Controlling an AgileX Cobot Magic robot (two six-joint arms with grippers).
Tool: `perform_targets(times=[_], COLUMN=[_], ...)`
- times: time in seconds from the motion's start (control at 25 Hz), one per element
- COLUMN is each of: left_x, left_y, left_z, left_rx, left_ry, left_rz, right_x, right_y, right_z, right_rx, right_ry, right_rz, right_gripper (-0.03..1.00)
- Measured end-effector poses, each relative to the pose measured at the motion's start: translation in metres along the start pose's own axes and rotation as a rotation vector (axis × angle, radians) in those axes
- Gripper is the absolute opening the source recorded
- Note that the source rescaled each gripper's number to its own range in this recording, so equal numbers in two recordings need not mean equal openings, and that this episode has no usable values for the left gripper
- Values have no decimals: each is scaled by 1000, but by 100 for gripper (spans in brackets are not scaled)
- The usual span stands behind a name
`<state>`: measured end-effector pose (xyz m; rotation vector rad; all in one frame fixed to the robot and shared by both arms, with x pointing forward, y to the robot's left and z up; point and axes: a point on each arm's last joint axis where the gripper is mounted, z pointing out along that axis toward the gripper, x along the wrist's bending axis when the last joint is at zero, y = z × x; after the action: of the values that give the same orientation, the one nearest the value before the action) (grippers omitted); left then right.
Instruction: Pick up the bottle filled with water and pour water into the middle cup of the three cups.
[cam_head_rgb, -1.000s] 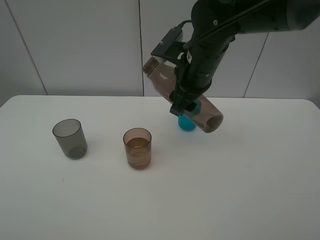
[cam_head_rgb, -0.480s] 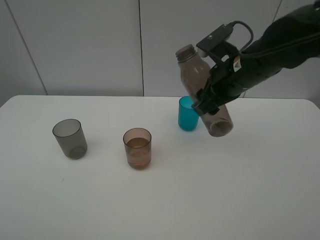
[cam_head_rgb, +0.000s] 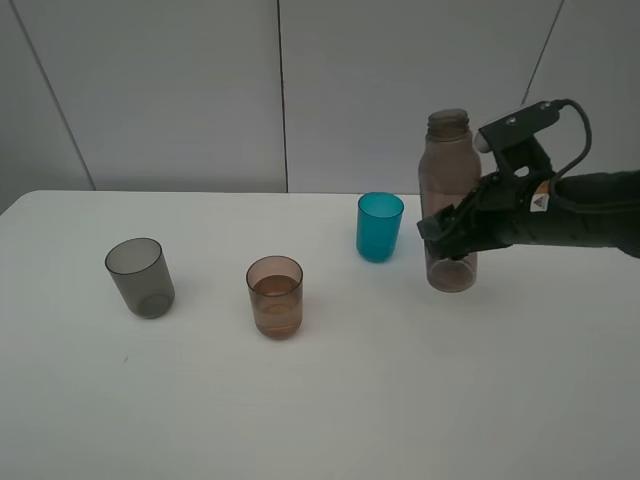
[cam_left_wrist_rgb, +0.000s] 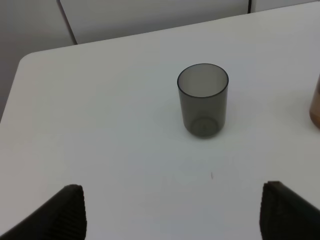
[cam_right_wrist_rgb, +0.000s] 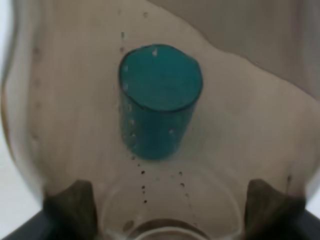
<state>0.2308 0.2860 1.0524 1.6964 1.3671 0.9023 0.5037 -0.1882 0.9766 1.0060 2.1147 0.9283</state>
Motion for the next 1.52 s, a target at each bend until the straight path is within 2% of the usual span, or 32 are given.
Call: perform_targets(times=[0.2,0.32,0.88,1.52], left_x=[0,0,0,0], left_y=[0,0,0,0], left_z=[0,0,0,0], left_rx=[0,0,0,0], left_ry=[0,0,0,0], left_rz=[0,0,0,0], right_x=[-1,-1,4,4], right_y=[-20,-23,-48,-53], right_z=[-6,-3,28,32], right_rx=[-149,-171,-108,-94], right_ry=[-63,-78,-74,-81], right_rz=[97,120,139,154], right_gripper=[0,0,0,0])
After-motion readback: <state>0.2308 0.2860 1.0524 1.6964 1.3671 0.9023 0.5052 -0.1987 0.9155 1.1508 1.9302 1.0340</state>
